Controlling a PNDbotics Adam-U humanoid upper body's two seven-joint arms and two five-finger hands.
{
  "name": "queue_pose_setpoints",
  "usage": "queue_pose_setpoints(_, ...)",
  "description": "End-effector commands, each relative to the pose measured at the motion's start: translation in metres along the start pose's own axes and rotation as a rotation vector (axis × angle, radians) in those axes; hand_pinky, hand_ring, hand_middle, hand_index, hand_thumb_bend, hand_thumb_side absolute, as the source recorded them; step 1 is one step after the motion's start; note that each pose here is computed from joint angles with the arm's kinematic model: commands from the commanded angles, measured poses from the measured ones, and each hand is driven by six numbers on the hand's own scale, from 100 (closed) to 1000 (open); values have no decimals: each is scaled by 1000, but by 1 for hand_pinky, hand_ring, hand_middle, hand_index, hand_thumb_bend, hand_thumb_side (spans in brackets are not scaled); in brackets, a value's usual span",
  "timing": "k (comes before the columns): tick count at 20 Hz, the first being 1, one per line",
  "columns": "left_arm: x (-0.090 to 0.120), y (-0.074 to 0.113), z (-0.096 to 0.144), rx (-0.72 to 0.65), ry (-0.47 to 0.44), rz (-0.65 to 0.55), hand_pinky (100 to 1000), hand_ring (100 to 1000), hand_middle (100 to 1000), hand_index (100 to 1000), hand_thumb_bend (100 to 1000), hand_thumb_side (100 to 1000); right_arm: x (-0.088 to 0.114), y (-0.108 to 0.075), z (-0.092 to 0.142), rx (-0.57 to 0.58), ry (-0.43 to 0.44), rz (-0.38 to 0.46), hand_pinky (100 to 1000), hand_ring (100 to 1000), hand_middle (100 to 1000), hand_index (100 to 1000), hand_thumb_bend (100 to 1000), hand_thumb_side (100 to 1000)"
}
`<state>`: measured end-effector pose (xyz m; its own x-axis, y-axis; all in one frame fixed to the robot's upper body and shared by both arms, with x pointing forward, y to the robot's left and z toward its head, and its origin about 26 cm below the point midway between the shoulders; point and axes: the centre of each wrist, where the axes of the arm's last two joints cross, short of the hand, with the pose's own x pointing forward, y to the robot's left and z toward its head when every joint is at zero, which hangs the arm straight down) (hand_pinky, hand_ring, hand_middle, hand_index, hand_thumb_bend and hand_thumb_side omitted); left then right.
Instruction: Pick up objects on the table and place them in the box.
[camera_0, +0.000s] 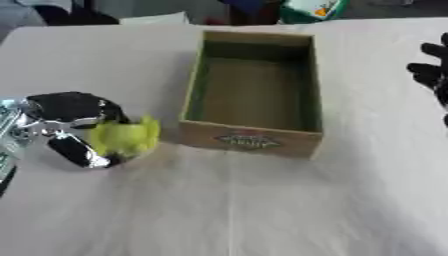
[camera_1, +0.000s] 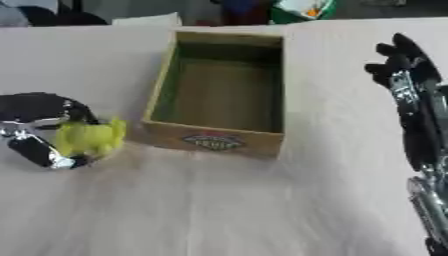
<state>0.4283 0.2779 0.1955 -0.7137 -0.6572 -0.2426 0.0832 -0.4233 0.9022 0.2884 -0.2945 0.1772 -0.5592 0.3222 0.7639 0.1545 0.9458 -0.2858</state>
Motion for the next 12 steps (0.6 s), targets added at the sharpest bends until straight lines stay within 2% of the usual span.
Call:
queue_pose_setpoints(1,-3,10,6,-27,-29,-74,644,808,704,773,216,580,7,-2,-3,-4,-28,0,886,818,876,1000,100,846)
queue_pose_setpoints(2,-3,10,6,-18,-26,-77,628,794,685,749,147,564,7,-2,-3,-4,-28,0,886,818,876,1000,100,846)
queue_pose_setpoints(4,-2,12,6,9,-16,-86,614,781,665,722,100,541,7,-2,-3,-5,-28,-1,886,819,876,1000,100,846)
queue_pose_setpoints(12,0,8,7,56,-5,-98,563,728,598,642,100,426,7,-3,-3,-10,-28,2,887,820,875,1000,100,847)
